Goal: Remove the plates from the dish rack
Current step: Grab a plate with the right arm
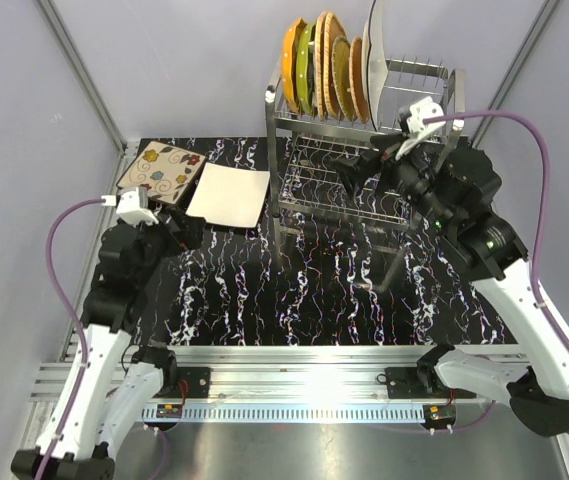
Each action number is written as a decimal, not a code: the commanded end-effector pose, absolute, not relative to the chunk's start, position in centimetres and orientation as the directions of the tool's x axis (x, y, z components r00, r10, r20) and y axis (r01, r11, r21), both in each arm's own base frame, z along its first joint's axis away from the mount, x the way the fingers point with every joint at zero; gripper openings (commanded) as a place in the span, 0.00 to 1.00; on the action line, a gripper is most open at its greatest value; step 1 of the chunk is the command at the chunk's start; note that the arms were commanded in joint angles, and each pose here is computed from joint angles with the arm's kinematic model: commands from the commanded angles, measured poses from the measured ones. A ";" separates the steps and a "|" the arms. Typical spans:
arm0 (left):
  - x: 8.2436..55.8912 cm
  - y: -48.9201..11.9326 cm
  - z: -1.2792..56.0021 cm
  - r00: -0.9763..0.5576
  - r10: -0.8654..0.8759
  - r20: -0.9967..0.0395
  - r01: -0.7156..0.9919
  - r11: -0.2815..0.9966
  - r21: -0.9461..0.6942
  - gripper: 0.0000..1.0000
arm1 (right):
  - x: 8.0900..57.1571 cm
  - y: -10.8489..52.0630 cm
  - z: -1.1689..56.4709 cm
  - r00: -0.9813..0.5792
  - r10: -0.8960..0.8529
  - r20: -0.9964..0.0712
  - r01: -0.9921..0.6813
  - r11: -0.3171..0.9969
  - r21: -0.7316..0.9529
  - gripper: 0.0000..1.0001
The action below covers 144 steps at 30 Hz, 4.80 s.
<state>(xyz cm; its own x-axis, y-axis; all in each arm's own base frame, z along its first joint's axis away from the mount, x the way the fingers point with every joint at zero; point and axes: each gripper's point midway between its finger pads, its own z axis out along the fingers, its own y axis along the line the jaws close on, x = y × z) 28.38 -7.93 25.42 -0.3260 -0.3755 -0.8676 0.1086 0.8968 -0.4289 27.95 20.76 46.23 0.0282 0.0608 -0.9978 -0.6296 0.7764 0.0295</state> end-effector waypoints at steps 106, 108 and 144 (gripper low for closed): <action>21.6 -5.9 29.6 -0.185 -0.322 -0.929 0.155 0.923 -0.351 0.99 | 43.9 13.7 62.6 0.482 0.094 -0.871 -0.229 0.973 -0.022 0.00; 21.6 -6.0 29.6 -0.186 -0.323 -0.928 0.158 0.922 -0.353 0.99 | 43.4 13.6 63.3 0.496 0.093 -0.863 -0.228 0.973 -0.027 0.00; 23.1 -9.2 33.8 -0.212 -0.603 -0.769 0.230 0.734 -0.639 0.99 | 33.4 12.0 68.7 0.711 -0.089 -0.698 -0.170 0.941 -0.294 0.00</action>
<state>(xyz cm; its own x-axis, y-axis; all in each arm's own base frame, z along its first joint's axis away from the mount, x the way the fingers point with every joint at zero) 23.01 -9.02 30.60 -0.2680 -0.5285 -0.8055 0.1972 0.7883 -0.5829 41.29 13.49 58.31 0.3903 -0.1303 -0.9114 -0.2509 0.9374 -0.2414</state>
